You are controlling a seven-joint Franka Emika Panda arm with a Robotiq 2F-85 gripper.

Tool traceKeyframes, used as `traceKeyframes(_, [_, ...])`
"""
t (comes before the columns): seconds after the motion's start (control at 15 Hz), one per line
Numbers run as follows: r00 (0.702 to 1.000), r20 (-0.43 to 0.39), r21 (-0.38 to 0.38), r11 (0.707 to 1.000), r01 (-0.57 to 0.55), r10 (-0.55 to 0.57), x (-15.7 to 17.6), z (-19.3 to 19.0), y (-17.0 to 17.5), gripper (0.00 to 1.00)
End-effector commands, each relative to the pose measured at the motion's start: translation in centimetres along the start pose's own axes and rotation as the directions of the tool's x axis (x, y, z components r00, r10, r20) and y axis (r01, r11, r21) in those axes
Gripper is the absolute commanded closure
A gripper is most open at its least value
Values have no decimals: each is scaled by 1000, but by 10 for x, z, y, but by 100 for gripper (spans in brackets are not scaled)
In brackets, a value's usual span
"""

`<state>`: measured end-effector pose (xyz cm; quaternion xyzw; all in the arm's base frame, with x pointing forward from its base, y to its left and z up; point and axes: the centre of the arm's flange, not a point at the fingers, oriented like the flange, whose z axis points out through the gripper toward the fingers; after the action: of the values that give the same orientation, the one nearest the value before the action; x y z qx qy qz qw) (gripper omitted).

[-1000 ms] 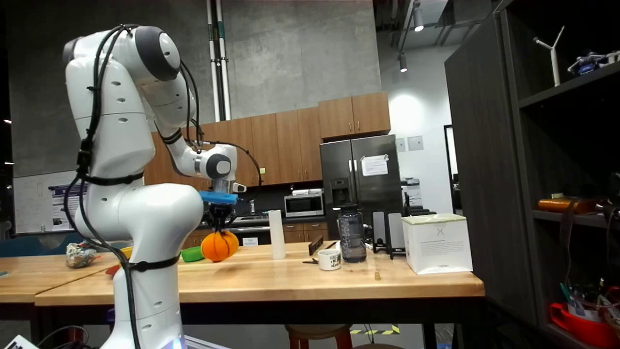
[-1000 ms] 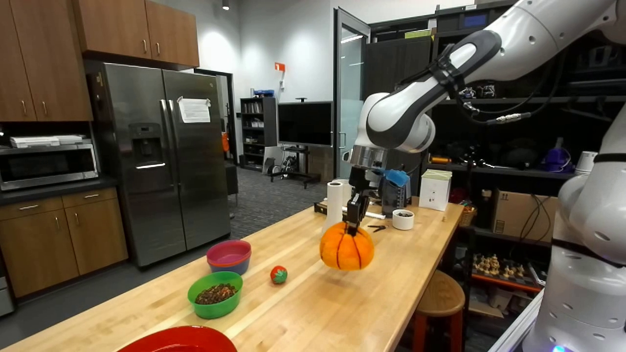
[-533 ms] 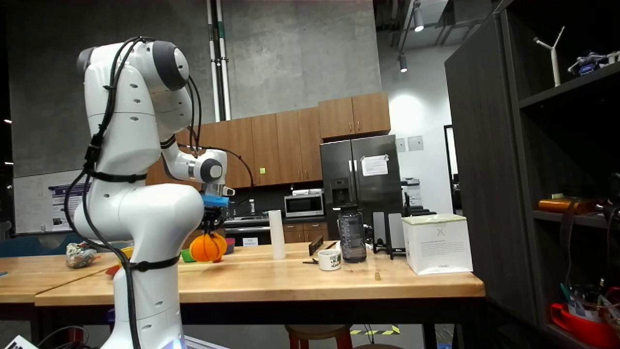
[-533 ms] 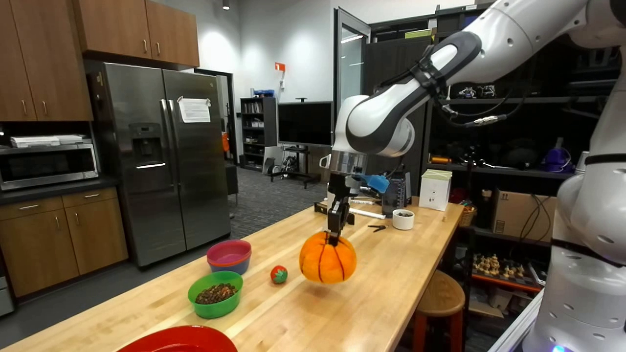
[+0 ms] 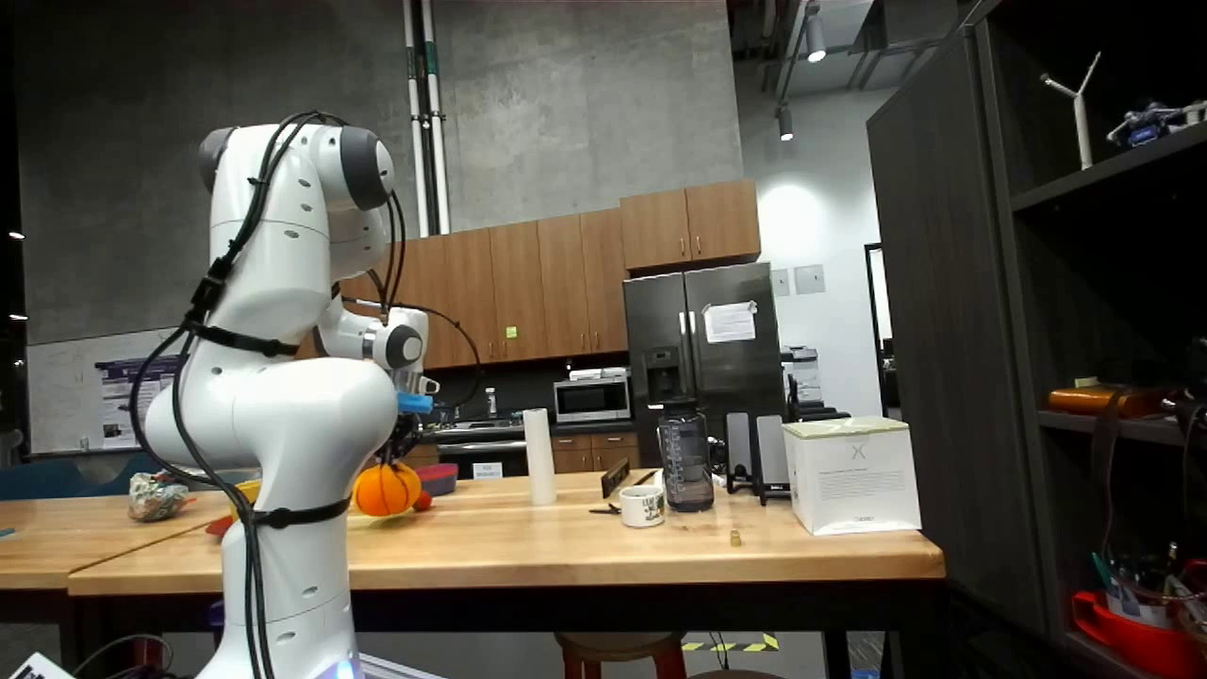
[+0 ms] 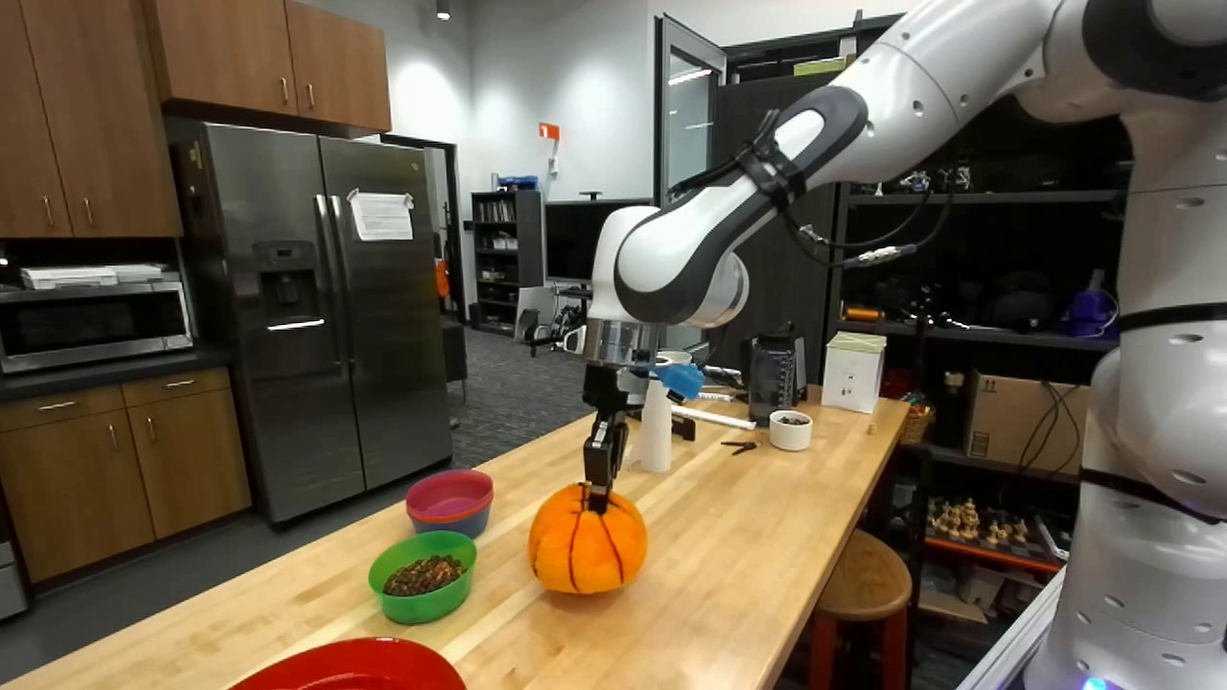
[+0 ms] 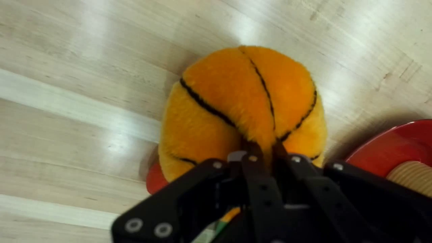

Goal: Move the orange plush toy to the left.

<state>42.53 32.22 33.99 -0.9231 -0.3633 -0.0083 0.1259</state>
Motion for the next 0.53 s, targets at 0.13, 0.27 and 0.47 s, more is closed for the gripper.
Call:
traceKeyframes(0.13, [995, 45, 45, 995, 87, -89, 29, 1, -33, 98])
traceKeyframes(0.27, [991, 57, 59, 991, 117, -120, 32, 1, -46, 98])
traceKeyframes(0.47, [985, 63, 83, 984, 157, -163, 38, -1, -64, 98])
